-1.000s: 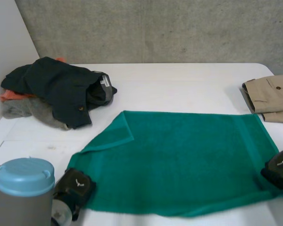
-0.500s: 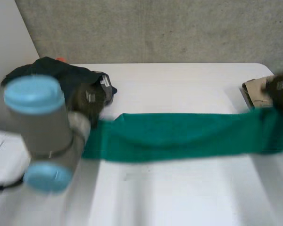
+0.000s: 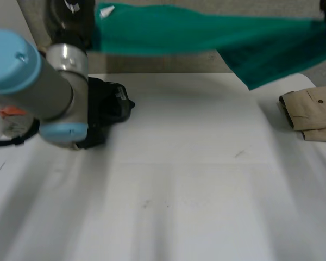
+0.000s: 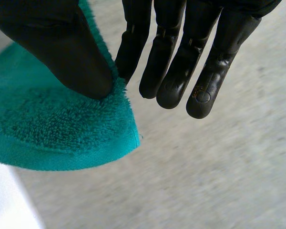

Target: Fold the laundry.

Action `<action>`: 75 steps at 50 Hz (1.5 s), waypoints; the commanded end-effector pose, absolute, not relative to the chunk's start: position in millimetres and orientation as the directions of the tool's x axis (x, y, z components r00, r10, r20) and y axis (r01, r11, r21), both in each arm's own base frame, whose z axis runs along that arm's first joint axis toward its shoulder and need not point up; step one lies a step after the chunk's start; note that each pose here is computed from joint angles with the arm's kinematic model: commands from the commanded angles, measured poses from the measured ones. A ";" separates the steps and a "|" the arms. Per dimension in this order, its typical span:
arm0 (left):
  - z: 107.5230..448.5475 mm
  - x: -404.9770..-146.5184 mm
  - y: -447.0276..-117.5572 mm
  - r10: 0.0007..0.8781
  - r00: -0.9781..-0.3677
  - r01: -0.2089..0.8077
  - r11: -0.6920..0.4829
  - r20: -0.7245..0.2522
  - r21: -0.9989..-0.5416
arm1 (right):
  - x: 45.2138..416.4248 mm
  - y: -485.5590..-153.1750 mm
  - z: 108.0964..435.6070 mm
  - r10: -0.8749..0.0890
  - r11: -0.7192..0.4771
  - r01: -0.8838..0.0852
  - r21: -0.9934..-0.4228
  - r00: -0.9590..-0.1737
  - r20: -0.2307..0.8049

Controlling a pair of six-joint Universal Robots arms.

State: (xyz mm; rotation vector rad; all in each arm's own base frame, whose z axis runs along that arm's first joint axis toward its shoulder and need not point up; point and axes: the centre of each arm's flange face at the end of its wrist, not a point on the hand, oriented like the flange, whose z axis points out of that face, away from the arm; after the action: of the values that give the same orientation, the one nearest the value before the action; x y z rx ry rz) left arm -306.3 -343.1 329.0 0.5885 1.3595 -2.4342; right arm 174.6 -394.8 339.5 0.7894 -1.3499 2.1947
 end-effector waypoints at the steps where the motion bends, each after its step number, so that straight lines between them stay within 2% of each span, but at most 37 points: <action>1: 251.7 -315.4 -307.6 0.138 -0.832 0.464 -0.359 -0.538 -0.810 | 170.5 -368.8 283.7 -0.109 -0.242 -0.651 -0.720 -0.719 0.687; 2: 235.7 -317.9 -294.7 0.187 -0.815 0.476 -0.322 -0.548 -0.818 | 170.7 -364.5 277.9 -0.136 -0.219 -0.654 -0.724 -0.714 0.686; 5: 211.7 -315.8 -277.5 0.256 -0.784 0.511 -0.252 -0.566 -0.822 | 163.8 -349.0 255.2 -0.251 -0.110 -0.663 -0.741 -0.703 0.666; 8: 181.9 -302.5 -248.4 0.347 -0.726 0.591 -0.127 -0.594 -0.796 | 149.4 -339.5 239.8 -0.324 -0.015 -0.687 -0.726 -0.684 0.654; 9: 171.7 -294.7 -236.2 0.375 -0.706 0.623 -0.075 -0.601 -0.778 | 139.0 -332.0 230.2 -0.376 0.043 -0.714 -0.699 -0.659 0.651; 12: 155.0 -282.8 -214.4 0.423 -0.673 0.672 0.008 -0.607 -0.740 | 126.0 -317.9 219.5 -0.455 0.106 -0.764 -0.636 -0.606 0.652; 13: 145.0 -275.9 -199.0 0.452 -0.654 0.699 0.056 -0.607 -0.713 | 119.1 -307.9 213.1 -0.510 0.140 -0.796 -0.589 -0.567 0.647; 17: 129.9 -259.6 -163.7 0.505 -0.613 0.752 0.138 -0.607 -0.645 | 104.3 -283.2 199.3 -0.637 0.210 -0.857 -0.471 -0.485 0.599; 20: 131.7 -249.1 -150.5 0.513 -0.608 0.764 0.167 -0.606 -0.624 | 91.3 -268.5 194.0 -0.693 0.255 -0.875 -0.411 -0.462 0.553; 24: 139.5 -234.8 -129.6 0.546 -0.581 0.788 0.190 -0.604 -0.585 | 76.5 -259.1 192.5 -0.704 0.293 -0.879 -0.377 -0.465 0.537; 29: 148.1 -232.3 -106.0 0.618 -0.527 0.818 0.183 -0.583 -0.545 | 74.2 -254.3 197.0 -0.689 0.292 -0.876 -0.384 -0.471 0.551; 34: 155.0 -241.7 -112.5 0.611 -0.539 0.805 0.170 -0.580 -0.569 | 74.3 -259.1 199.6 -0.670 0.266 -0.881 -0.392 -0.461 0.581; 36: 155.6 -248.4 -120.8 0.598 -0.551 0.794 0.162 -0.581 -0.586 | 72.5 -271.7 200.2 -0.625 0.225 -0.883 -0.412 -0.455 0.634; 39: 152.8 -262.8 -148.9 0.550 -0.590 0.765 0.150 -0.590 -0.626 | 72.3 -285.5 196.7 -0.577 0.193 -0.884 -0.426 -0.454 0.679; 41: 155.3 -269.3 -175.4 0.494 -0.636 0.732 0.145 -0.593 -0.665 | 80.5 -302.2 187.9 -0.549 0.156 -0.874 -0.459 -0.463 0.696; 44: 157.0 -275.8 -198.5 0.451 -0.671 0.702 0.132 -0.588 -0.700 | 99.5 -321.2 181.3 -0.531 0.105 -0.860 -0.500 -0.474 0.703; 46: 156.3 -279.2 -201.3 0.449 -0.672 0.699 0.123 -0.588 -0.705 | 104.4 -325.5 178.9 -0.529 0.110 -0.854 -0.509 -0.484 0.697; 52: 155.8 -283.7 -177.4 0.494 -0.646 0.705 0.095 -0.582 -0.702 | 104.2 -329.1 175.5 -0.513 0.156 -0.850 -0.502 -0.505 0.695; 58: 168.5 -270.8 -153.6 0.500 -0.650 0.692 0.077 -0.573 -0.718 | 104.2 -326.0 171.5 -0.521 0.166 -0.847 -0.504 -0.510 0.685; 62: 168.1 -266.4 -134.2 0.540 -0.647 0.673 0.074 -0.538 -0.736 | 104.2 -325.6 170.8 -0.521 0.168 -0.848 -0.503 -0.510 0.684; 64: 166.5 -266.8 -121.4 0.592 -0.630 0.659 0.063 -0.504 -0.750 | 104.3 -325.7 170.9 -0.521 0.167 -0.847 -0.505 -0.511 0.684; 68: 154.4 -262.3 -108.2 0.665 -0.584 0.666 0.063 -0.466 -0.744 | 104.4 -326.6 171.2 -0.517 0.161 -0.847 -0.507 -0.510 0.688; 71: 144.3 -259.4 -103.3 0.702 -0.562 0.666 0.069 -0.438 -0.743 | 103.7 -327.9 171.2 -0.508 0.157 -0.848 -0.507 -0.509 0.694; 75: 135.0 -254.9 -103.3 0.706 -0.564 0.660 0.074 -0.428 -0.747 | 103.3 -327.5 168.3 -0.507 0.160 -0.846 -0.509 -0.513 0.693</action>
State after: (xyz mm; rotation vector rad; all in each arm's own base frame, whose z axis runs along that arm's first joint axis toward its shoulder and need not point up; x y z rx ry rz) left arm -260.7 -106.0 151.0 1.4476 2.3015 -1.5974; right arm 103.9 -327.1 170.8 1.2977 -2.0855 1.2881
